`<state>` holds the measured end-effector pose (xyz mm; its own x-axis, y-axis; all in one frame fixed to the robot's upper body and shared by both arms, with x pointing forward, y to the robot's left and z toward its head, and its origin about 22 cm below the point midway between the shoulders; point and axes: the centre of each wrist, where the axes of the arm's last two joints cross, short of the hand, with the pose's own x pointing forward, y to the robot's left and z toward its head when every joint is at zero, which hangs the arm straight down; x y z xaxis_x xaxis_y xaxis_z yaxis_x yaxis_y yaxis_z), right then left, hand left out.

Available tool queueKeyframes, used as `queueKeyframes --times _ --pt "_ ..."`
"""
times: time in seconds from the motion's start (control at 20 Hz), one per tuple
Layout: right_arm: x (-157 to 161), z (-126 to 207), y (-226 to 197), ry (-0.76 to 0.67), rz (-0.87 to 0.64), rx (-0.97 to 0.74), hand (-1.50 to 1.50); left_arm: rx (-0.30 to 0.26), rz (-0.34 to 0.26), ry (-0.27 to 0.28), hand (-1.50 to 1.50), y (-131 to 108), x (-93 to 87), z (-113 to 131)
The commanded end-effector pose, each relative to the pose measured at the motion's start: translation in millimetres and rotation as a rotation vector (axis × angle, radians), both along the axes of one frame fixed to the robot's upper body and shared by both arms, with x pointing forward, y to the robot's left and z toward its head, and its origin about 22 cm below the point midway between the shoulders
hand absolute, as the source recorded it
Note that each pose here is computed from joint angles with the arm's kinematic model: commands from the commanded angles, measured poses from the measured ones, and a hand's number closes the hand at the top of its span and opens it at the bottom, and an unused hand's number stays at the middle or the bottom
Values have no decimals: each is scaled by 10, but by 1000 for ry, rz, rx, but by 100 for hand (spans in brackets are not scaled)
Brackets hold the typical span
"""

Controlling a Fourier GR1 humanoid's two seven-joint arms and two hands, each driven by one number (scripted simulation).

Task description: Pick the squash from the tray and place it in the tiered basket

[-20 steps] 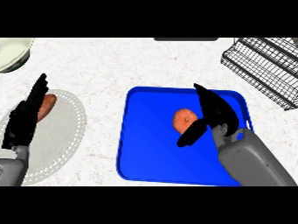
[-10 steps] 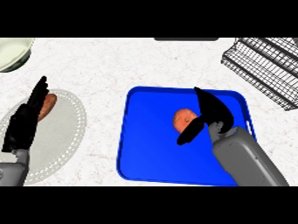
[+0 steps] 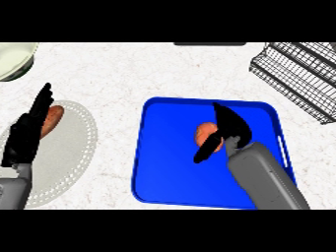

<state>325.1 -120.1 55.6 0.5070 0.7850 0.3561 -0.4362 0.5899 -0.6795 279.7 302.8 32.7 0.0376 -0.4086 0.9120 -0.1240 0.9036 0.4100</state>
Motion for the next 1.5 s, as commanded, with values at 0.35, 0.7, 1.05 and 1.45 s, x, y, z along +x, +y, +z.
queueKeyframes --times 0.35,0.7,1.05,1.45 --pt "35 -237 144 177 128 54 150 -3 4 3 0 -74 60 -15" --pt "113 -218 123 51 130 -42 150 -19 -17 -8 0 -151 -16 60" --pt "140 29 382 -50 -62 40 150 13 -3 -15 0 -69 61 82" --pt "941 790 102 -376 -497 -145 150 -3 -81 -43 0 -310 121 172"
